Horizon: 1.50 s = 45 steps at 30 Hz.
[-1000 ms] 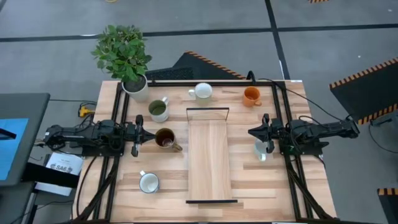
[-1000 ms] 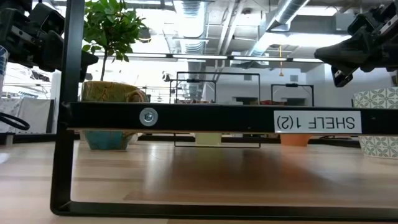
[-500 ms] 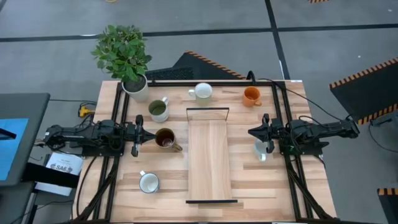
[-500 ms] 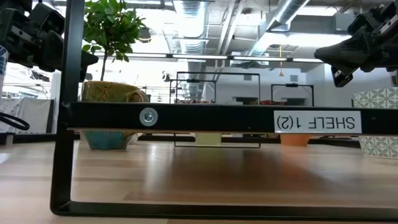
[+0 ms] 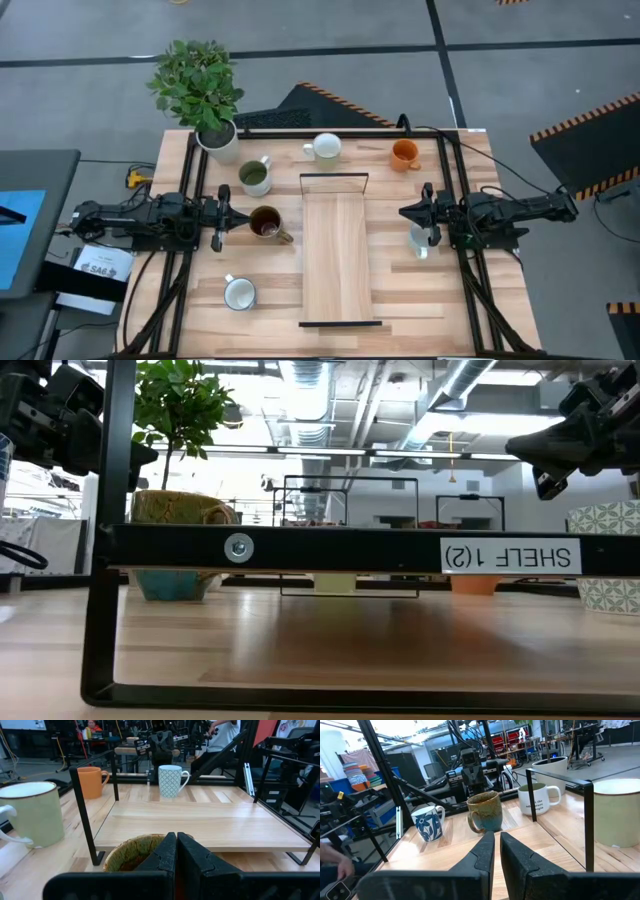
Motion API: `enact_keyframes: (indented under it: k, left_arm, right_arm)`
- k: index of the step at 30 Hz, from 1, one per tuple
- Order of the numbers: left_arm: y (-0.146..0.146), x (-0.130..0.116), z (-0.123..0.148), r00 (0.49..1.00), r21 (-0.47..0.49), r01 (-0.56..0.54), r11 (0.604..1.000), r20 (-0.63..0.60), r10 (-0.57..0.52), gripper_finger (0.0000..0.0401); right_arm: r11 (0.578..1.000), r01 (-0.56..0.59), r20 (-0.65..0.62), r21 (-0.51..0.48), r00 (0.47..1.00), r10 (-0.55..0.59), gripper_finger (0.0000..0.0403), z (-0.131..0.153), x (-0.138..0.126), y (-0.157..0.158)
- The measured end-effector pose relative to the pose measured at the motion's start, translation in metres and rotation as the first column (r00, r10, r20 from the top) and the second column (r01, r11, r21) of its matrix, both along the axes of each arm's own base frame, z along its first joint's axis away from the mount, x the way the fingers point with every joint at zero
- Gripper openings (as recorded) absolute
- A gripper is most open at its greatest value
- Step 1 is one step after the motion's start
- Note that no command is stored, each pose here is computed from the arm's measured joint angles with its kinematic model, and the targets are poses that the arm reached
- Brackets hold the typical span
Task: Place coffee mugs
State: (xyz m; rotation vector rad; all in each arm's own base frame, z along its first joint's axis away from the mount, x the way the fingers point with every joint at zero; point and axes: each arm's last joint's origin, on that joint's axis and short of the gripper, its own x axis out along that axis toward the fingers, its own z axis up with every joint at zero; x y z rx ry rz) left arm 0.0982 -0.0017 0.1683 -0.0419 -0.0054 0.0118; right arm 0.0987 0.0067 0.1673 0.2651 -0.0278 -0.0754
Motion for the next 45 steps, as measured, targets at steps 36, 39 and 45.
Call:
enact_keyframes:
  k: [36,39,45]
  left_arm:
    - [-0.0009,0.0000,0.0000,1.000,0.000,0.010,1.000,-0.001,-0.010,0.0000]
    - [-0.0009,0.0000,-0.0001,1.000,0.000,0.011,1.000,-0.001,-0.011,0.0000]
    - [-0.0009,0.0000,-0.0001,1.000,0.000,0.011,1.000,-0.001,-0.011,0.0000]
  right_arm:
    - [1.000,0.000,0.000,0.000,1.000,0.000,0.0058,0.0000,0.0000,0.0000]
    - [1.000,0.000,0.000,0.000,1.000,0.000,0.0058,0.0001,0.0000,0.0000]
    - [1.000,0.000,0.000,0.000,1.000,0.000,0.0058,0.0001,0.0000,0.0000]
